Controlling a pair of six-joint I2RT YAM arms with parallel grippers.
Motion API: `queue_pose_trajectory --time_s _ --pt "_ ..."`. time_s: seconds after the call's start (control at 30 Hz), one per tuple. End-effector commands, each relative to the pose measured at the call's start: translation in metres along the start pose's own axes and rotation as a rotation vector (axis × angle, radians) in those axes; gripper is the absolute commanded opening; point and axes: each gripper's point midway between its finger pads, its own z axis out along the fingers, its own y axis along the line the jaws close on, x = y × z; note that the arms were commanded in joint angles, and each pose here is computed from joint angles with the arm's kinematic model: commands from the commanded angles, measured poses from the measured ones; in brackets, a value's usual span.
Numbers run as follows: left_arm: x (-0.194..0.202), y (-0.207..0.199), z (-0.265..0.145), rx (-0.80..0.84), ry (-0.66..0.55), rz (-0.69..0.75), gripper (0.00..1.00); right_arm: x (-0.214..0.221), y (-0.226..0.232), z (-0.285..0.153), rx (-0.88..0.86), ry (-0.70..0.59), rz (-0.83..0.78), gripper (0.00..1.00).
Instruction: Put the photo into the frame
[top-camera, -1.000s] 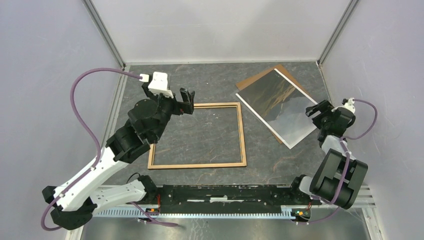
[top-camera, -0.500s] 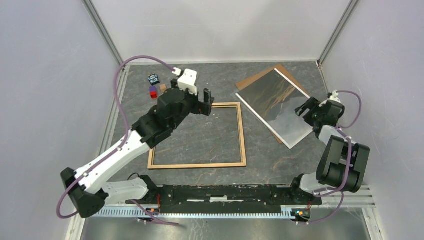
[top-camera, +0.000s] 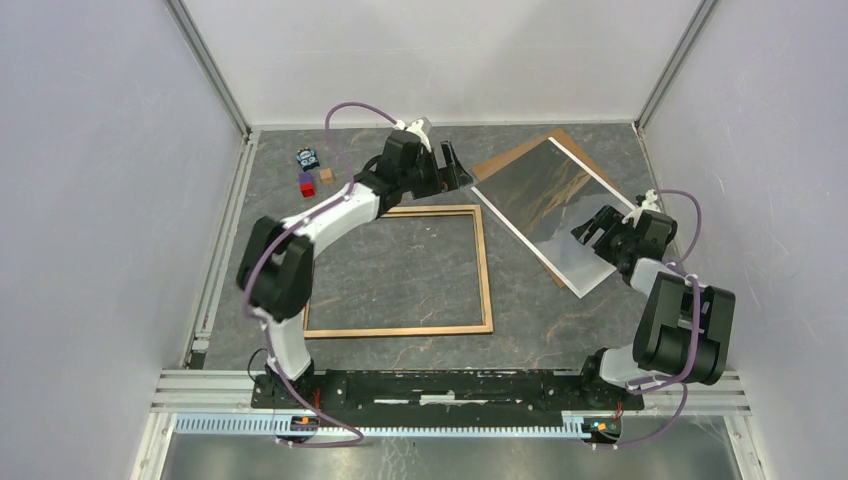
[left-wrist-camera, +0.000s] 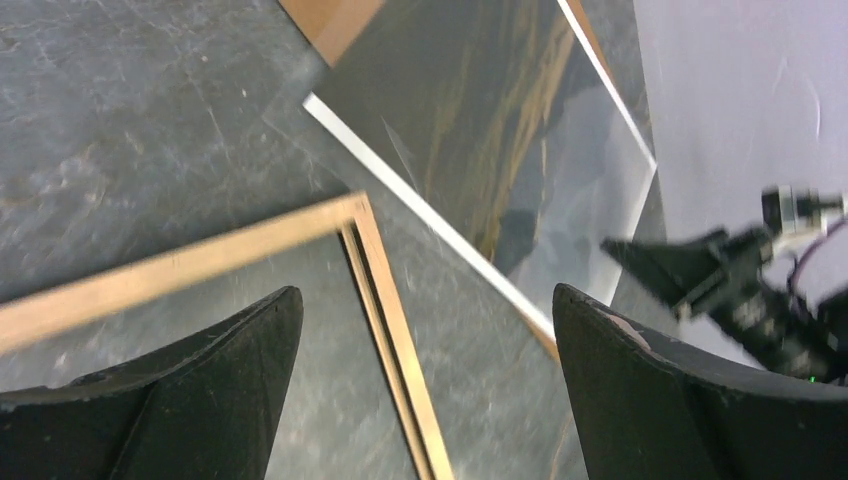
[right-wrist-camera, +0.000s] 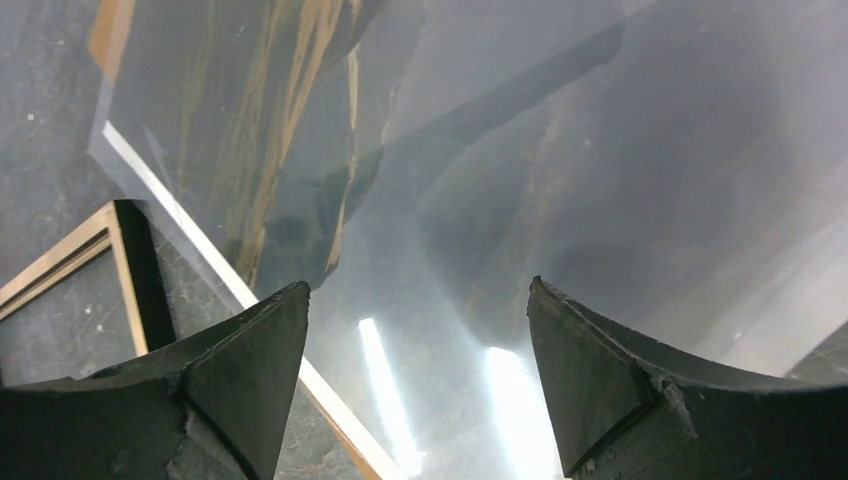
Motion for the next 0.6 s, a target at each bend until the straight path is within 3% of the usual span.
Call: queue_pose_trajectory --time_s 0.0,0.23,0.57 --pt "-0.035 0.003 0.052 0.099 -0.023 -0.23 1.0 -0.005 0.013 0.001 -0.071 -0.041 0.014 0.86" --pt "-0.029 0.051 0.111 0.007 -0.034 -0.309 1.0 -0.008 0.01 0.0 -0.045 -0.066 0.006 0.86" --pt "-0.011 0.067 0.146 -0.073 -0.01 -0.393 1.0 0.002 0.004 0.007 -0.038 -0.038 0.032 0.86"
